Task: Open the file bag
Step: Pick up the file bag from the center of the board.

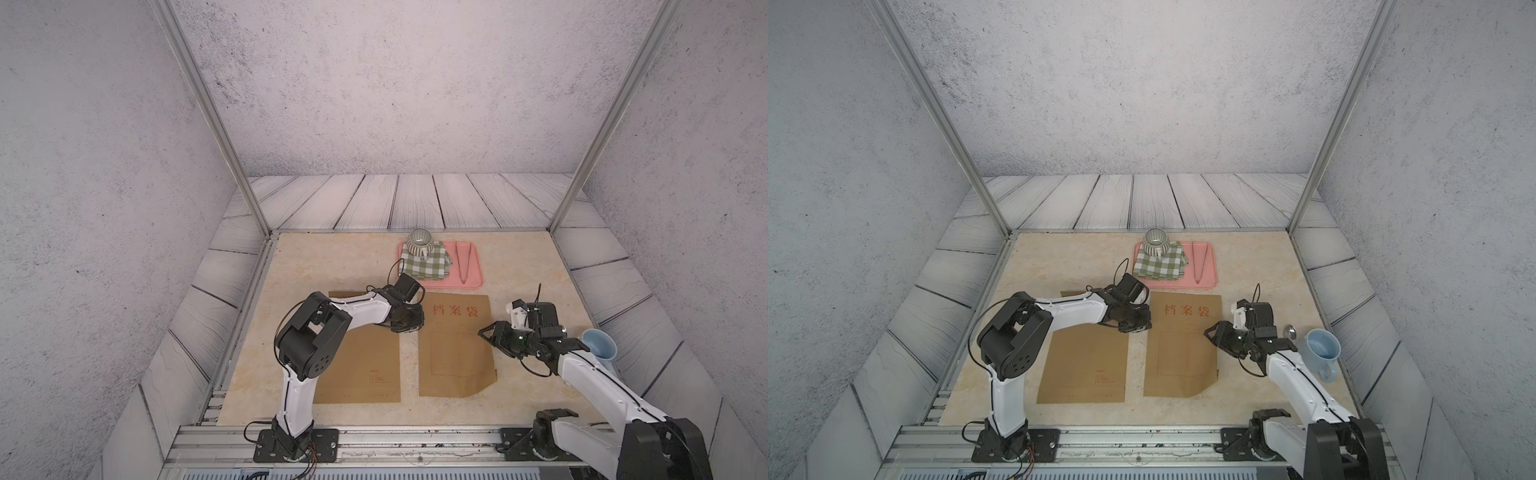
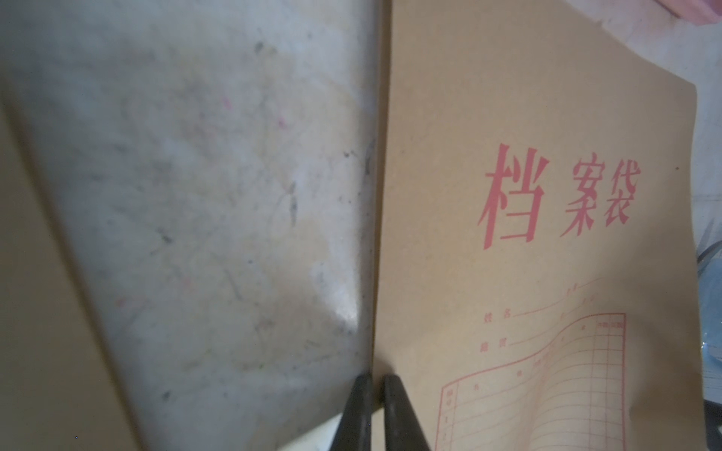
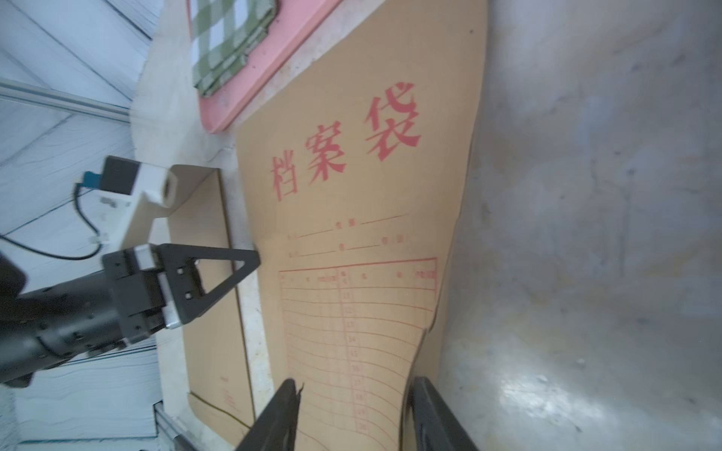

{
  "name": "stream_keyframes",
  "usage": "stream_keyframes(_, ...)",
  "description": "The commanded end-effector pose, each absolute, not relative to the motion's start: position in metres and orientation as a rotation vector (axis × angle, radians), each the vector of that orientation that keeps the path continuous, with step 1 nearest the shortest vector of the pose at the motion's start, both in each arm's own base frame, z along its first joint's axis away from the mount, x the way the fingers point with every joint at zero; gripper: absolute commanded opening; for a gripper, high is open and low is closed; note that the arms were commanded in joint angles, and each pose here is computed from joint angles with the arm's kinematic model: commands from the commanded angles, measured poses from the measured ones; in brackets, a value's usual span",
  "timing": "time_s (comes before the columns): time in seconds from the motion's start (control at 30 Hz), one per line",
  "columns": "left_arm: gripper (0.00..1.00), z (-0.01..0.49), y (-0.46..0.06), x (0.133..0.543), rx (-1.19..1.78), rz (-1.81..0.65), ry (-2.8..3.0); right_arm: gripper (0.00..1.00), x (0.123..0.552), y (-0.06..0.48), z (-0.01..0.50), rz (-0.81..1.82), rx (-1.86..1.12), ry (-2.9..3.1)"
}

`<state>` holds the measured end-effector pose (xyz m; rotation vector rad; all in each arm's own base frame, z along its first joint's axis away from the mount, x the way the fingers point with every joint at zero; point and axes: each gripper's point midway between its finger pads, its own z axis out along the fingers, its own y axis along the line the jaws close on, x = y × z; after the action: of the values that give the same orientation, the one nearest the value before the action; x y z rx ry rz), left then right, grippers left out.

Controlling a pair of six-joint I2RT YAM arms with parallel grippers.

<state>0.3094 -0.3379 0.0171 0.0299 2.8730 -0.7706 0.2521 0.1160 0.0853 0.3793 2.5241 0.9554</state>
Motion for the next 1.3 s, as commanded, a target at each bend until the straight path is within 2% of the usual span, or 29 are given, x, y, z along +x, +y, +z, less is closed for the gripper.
stream_keyframes(0.0, 0.12, -0.038, -0.311, 0.277, -0.003, -0.577, 3.056, 0.46, 0.248, 0.128, 0.088, 1.033, 0.330, 2.539)
stream_keyframes(0.1, 0.12, -0.038, -0.311, 0.276, -0.003, -0.576, 3.059, 0.43, 0.242, 0.113, 0.070, 0.890, 0.400, 2.645)
stream_keyframes(0.2, 0.12, -0.038, -0.310, 0.277, -0.002, -0.567, 3.056, 0.55, 0.235, 0.097, 0.061, 0.750, 0.459, 2.701)
stream_keyframes(0.33, 0.10, -0.037, -0.308, 0.276, -0.008, -0.548, 3.064, 0.77, 0.225, 0.076, 0.053, 0.577, 0.559, 2.748)
stream_keyframes(0.47, 0.10, -0.007, -0.311, 0.286, 0.013, -0.565, 2.991, 0.84, 0.214, 0.067, 0.056, 0.497, 0.604, 2.781)
stream_keyframes(0.6, 0.12, 0.039, -0.318, 0.298, 0.071, -0.549, 2.889, 0.86, 0.195, 0.063, 0.054, 0.474, 0.644, 2.822)
stream_keyframes(0.73, 0.12, 0.066, -0.339, 0.303, 0.146, -0.566, 2.818, 0.85, 0.177, 0.076, 0.042, 0.592, 0.685, 2.854)
stream_keyframes(1.0, 0.00, 0.016, -0.361, 0.296, 0.167, -0.587, 2.929, 0.84, 0.161, 0.083, 0.037, 0.673, 0.707, 2.856)
stream_keyframes(1.1, 0.00, -0.003, -0.356, 0.291, 0.150, -0.554, 2.976, 0.83, 0.163, 0.088, 0.033, 0.719, 0.702, 2.873)
stream_keyframes(1.27, 0.00, -0.019, -0.338, 0.285, 0.104, -0.475, 3.010, 0.72, 0.169, 0.099, 0.022, 0.811, 0.709, 2.879)
